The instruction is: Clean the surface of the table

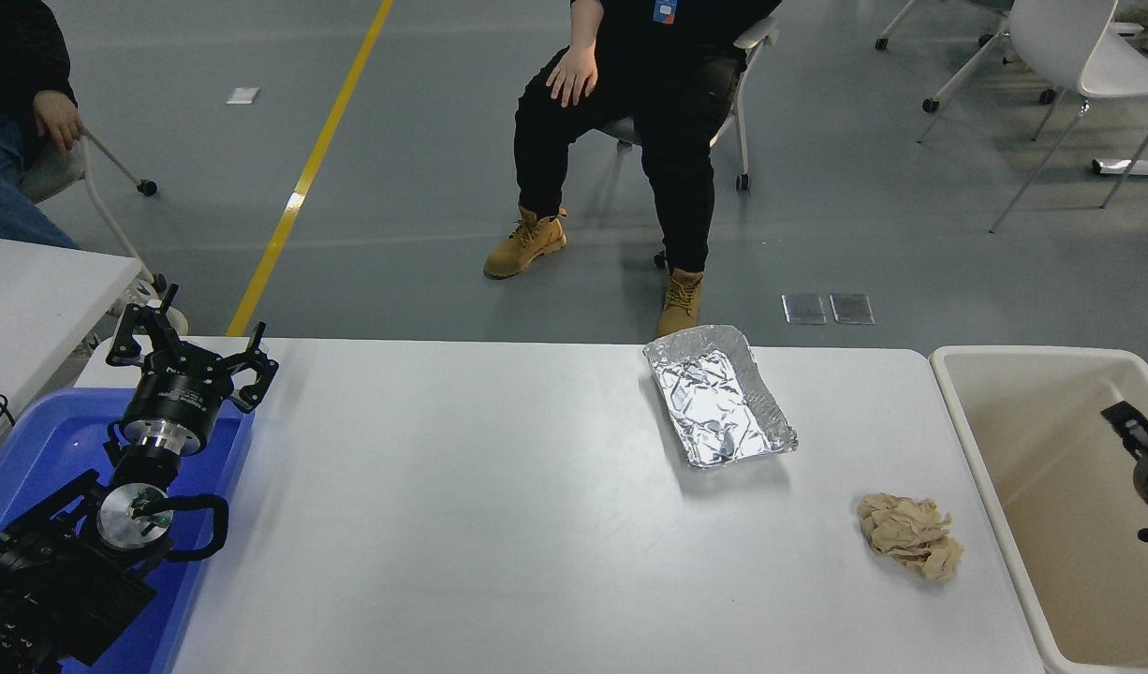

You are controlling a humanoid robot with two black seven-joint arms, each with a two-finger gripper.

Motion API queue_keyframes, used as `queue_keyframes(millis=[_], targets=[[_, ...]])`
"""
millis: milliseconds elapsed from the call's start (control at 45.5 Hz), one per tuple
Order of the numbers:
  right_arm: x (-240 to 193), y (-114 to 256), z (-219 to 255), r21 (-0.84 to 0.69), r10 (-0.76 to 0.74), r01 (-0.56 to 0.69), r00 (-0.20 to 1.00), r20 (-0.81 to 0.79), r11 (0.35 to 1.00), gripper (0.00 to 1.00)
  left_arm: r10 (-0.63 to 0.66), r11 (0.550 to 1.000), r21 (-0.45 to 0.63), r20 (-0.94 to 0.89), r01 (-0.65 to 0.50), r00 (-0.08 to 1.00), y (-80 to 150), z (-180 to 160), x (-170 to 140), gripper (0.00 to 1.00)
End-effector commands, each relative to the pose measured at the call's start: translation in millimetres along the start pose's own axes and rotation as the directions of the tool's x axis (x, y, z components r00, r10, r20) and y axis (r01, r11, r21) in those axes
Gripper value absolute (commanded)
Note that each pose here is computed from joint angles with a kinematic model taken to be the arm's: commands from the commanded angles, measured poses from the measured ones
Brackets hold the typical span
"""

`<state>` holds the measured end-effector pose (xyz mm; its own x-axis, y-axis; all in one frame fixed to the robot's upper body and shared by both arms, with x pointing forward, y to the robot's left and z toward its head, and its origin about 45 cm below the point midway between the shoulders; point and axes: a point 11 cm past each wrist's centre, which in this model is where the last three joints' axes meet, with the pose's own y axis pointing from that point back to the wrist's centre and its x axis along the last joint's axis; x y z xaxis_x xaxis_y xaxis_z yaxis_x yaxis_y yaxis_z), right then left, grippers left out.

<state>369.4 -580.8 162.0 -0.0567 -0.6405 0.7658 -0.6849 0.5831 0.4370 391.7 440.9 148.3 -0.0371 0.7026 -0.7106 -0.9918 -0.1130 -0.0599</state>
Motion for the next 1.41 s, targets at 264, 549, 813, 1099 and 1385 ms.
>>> queue_keyframes(millis=[264,549,813,1099,1385], targets=[[125,14,-91,0.169,0.060,-0.165,0.864,0.500,0.972,0.98,0.000,1.000,0.000,0.000,0.000,1.000,0,0,0,1.00],[157,44,-160,0.350,-0.182,-0.177,0.597,0.782,0.920,0.98,0.000,1.000,0.000,0.000,0.000,1.000,0,0,0,1.00],[156,70,-217,0.500,-0.399,-0.187,0.401,0.825,0.845,0.98,-0.001,1.000,0.000,-0.001,0.001,1.000,0,0,0,1.00],[115,90,-265,0.623,-0.555,-0.204,0.308,0.773,0.755,0.98,0.000,1.000,0.000,0.000,0.000,1.000,0,0,0,1.00],[34,87,-282,0.639,-0.605,-0.122,0.229,0.762,0.759,0.98,0.000,1.000,-0.001,0.000,0.000,1.000,0,0,0,1.00]])
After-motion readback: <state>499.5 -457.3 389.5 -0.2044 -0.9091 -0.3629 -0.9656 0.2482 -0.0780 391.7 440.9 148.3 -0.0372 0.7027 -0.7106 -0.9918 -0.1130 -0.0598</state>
